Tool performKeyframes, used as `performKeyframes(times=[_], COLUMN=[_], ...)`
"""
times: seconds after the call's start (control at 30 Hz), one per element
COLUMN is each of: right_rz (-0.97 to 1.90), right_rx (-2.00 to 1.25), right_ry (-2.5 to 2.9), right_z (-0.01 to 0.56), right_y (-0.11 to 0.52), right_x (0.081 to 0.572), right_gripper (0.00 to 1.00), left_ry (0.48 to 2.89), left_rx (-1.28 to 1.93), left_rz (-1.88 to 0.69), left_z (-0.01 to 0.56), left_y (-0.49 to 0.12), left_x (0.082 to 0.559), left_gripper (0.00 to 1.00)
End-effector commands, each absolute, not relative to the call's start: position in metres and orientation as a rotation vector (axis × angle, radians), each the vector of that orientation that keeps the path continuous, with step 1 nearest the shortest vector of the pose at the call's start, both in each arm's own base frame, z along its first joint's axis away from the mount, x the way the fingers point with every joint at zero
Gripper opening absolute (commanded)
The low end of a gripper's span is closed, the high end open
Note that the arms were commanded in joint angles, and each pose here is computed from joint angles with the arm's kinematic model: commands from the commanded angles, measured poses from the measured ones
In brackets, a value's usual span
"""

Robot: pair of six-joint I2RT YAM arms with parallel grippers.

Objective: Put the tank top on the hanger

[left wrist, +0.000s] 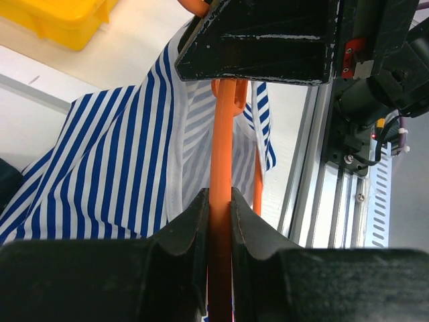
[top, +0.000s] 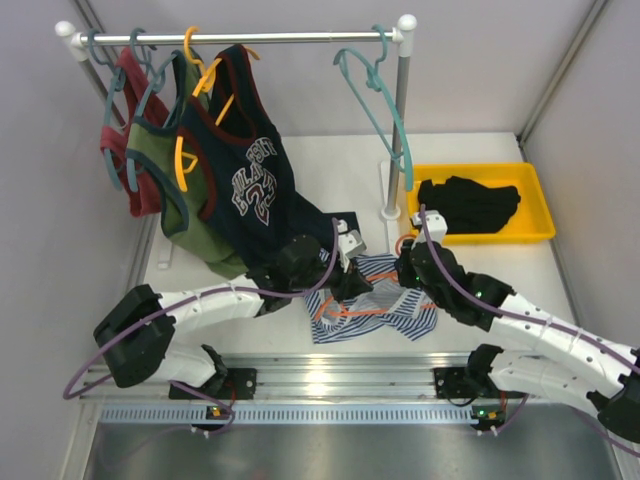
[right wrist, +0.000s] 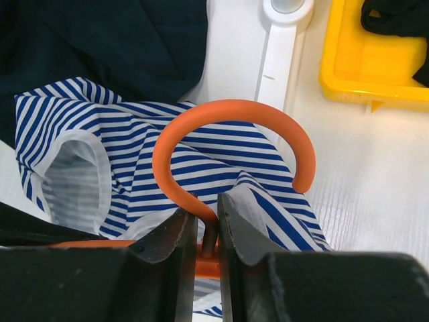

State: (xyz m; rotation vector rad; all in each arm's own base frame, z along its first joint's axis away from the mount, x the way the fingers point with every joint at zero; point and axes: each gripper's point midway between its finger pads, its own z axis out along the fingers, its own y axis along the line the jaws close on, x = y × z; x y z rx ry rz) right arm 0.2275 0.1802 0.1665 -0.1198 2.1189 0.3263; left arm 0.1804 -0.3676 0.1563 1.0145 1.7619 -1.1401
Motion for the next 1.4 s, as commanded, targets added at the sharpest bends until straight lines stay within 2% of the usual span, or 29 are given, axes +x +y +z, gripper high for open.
performKeyframes(times=[0.0,0.1,0.17,0.23,0.33,0.73,0.9,1.07,1.37], right_rz=[0.357,0.344,0.341,0.325,0.298,0.328,0.368,0.379,0.387], right_rx=[-0.062,-0.060,-0.069,-0.086,-0.096,-0.177,-0.221,-0.243,-0.248], right_ry=[2.046,2.038,2.034,2.033,2.032,2.001,1.981,1.963,1.951], right_z=[0.182,0.181,0.181,0.182,0.182,0.185,0.188,0.192,0.196], right_y=[0.180,0.175,0.174,0.172,0.169,0.172,0.175,0.174,0.174], right_x=[0.236,0.235,0.234,0.234,0.233,0.226,0.221,0.218,0.218], right_gripper=[0.00,0.00,0.00,0.00,0.00,0.00,0.00,0.00,0.00], left_ry=[1.653,1.704,1.715,1.729,1.742,1.850,2.020,2.173,2.348], left_rx=[0.947,0.892,0.869,0.821,0.756,0.456,0.365,0.448,0.637], left_rz=[-1.132,-1.104,-1.095,-1.072,-1.026,-0.789,-0.773,-0.869,-0.981], left_z=[0.202,0.201,0.202,0.205,0.210,0.235,0.219,0.194,0.156], left_y=[-0.381,-0.380,-0.380,-0.378,-0.373,-0.326,-0.298,-0.287,-0.294], left_x=[0.195,0.203,0.206,0.213,0.222,0.258,0.263,0.242,0.205], left_gripper=[0.07,0.25,0.31,0.45,0.53,0.61,0.56,0.50,0.52])
